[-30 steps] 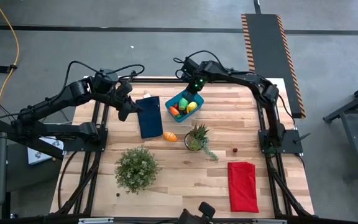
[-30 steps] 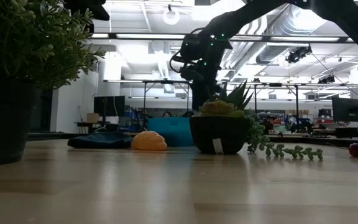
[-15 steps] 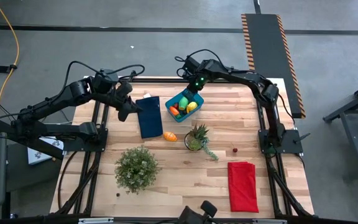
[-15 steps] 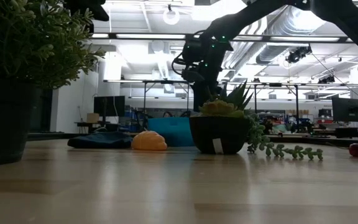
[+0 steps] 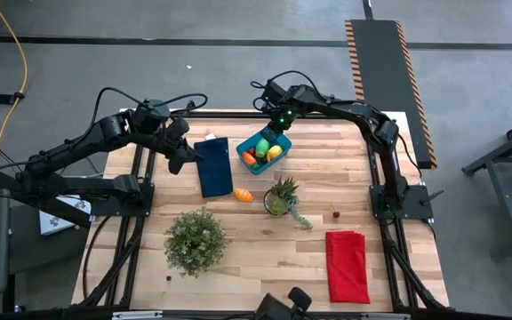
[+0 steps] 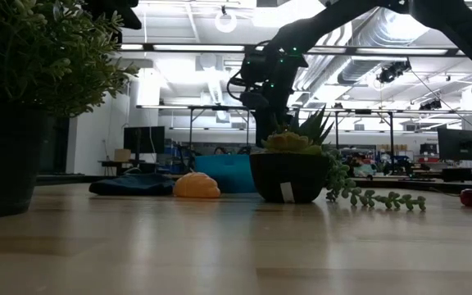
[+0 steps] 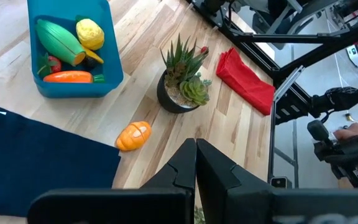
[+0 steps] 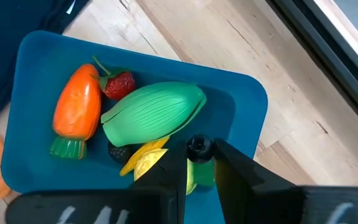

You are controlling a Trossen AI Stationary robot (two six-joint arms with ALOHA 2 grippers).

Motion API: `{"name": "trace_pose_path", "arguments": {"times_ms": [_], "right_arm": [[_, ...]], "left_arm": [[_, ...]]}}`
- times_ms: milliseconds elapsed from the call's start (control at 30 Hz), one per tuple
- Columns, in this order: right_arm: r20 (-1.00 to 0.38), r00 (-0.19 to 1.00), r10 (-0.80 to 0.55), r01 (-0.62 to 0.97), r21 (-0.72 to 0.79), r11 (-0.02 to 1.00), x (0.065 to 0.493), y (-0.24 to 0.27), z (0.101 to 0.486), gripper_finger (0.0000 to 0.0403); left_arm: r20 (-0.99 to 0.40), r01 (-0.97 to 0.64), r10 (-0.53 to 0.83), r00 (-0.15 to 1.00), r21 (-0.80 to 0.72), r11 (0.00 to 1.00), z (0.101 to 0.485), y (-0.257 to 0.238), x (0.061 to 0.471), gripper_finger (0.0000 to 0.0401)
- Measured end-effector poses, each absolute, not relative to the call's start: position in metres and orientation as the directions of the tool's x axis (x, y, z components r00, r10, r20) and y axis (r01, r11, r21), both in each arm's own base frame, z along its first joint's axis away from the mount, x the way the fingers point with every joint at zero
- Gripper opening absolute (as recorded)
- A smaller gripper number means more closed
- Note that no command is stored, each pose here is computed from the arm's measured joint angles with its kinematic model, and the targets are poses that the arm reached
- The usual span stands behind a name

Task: Pick and placing Produce into tupperware
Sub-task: Put the right blue berry into the blue bin

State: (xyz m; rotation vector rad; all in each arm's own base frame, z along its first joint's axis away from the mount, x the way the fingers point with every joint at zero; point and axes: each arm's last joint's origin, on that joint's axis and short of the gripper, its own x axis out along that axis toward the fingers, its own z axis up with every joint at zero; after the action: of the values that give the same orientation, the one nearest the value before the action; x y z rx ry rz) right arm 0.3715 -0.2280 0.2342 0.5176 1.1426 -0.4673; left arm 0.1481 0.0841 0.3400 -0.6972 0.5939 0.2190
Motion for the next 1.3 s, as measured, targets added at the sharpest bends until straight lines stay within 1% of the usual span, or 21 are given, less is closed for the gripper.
{"name": "trace_pose_path", "arguments": {"times_ms": [300,467,600,900,1300], "right_arm": [[-0.934,0.345,-0.086,0.62,0.158,0.769,0.369,-0.234,0.232,0.0051],[-0.946,0.321,-0.049,0.62,0.171,0.766,0.374,-0.234,0.216,0.0051],[-0.949,0.313,-0.041,0.607,0.166,0.777,0.38,-0.23,0.208,0.0051],[-0.964,0.265,-0.017,0.62,0.157,0.769,0.382,-0.232,0.19,0.0051],[-0.963,0.27,-0.021,0.623,0.158,0.766,0.381,-0.235,0.19,0.0051]], "left_arm": [[-0.581,-0.381,-0.005,0.814,-0.539,0.751,0.34,0.084,0.148,0.0001],[-0.583,-0.382,-0.005,0.813,-0.539,0.751,0.34,0.084,0.148,0.0001],[-0.596,-0.391,-0.012,0.803,-0.541,0.744,0.338,0.083,0.147,0.0001],[-0.599,-0.393,-0.013,0.801,-0.541,0.744,0.338,0.083,0.147,0.0001],[-0.606,-0.405,0.008,0.796,-0.521,0.751,0.338,0.084,0.146,0.0001]]}}
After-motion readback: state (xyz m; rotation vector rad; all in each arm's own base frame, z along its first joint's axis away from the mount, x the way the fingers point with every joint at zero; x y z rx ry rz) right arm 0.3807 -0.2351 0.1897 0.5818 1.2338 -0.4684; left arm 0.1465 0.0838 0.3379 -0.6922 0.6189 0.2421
